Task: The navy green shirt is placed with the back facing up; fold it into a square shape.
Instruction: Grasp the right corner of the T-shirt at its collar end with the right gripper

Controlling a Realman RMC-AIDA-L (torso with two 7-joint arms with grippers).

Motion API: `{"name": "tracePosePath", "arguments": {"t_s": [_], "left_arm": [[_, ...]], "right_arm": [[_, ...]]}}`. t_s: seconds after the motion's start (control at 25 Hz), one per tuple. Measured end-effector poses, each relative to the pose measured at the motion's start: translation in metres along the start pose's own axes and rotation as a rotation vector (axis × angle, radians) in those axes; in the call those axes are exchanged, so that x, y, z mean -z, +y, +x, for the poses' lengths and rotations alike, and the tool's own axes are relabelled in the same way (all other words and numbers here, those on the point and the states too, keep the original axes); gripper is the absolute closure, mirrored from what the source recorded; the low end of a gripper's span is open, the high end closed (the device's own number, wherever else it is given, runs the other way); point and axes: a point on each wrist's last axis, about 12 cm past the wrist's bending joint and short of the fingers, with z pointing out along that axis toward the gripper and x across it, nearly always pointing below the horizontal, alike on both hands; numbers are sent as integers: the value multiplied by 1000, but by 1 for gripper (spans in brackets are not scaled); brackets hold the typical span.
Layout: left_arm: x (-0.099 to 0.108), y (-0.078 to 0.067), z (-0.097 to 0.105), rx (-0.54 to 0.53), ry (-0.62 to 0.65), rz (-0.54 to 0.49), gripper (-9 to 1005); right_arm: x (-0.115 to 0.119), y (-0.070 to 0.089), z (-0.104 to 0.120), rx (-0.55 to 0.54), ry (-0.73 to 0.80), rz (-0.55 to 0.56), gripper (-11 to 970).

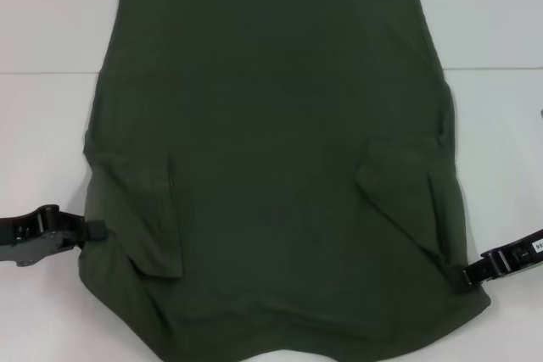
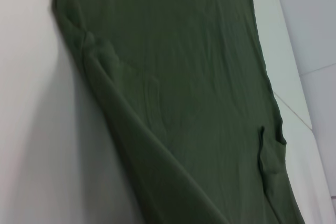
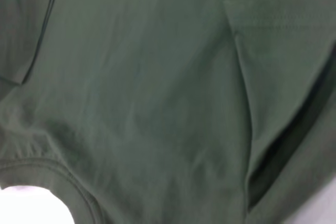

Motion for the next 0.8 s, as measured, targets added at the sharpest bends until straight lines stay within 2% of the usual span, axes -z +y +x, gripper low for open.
{"name": "tracePosePath", "arguments": {"t_s": [0.48, 0.8], "left_arm": [[3, -4, 5, -39, 45, 34, 991], [19, -3, 20, -82, 201, -18, 990]], "right_arm": [[6, 0, 3, 10, 0, -31, 913], [20, -6, 20, 12, 24, -91, 917]]}}
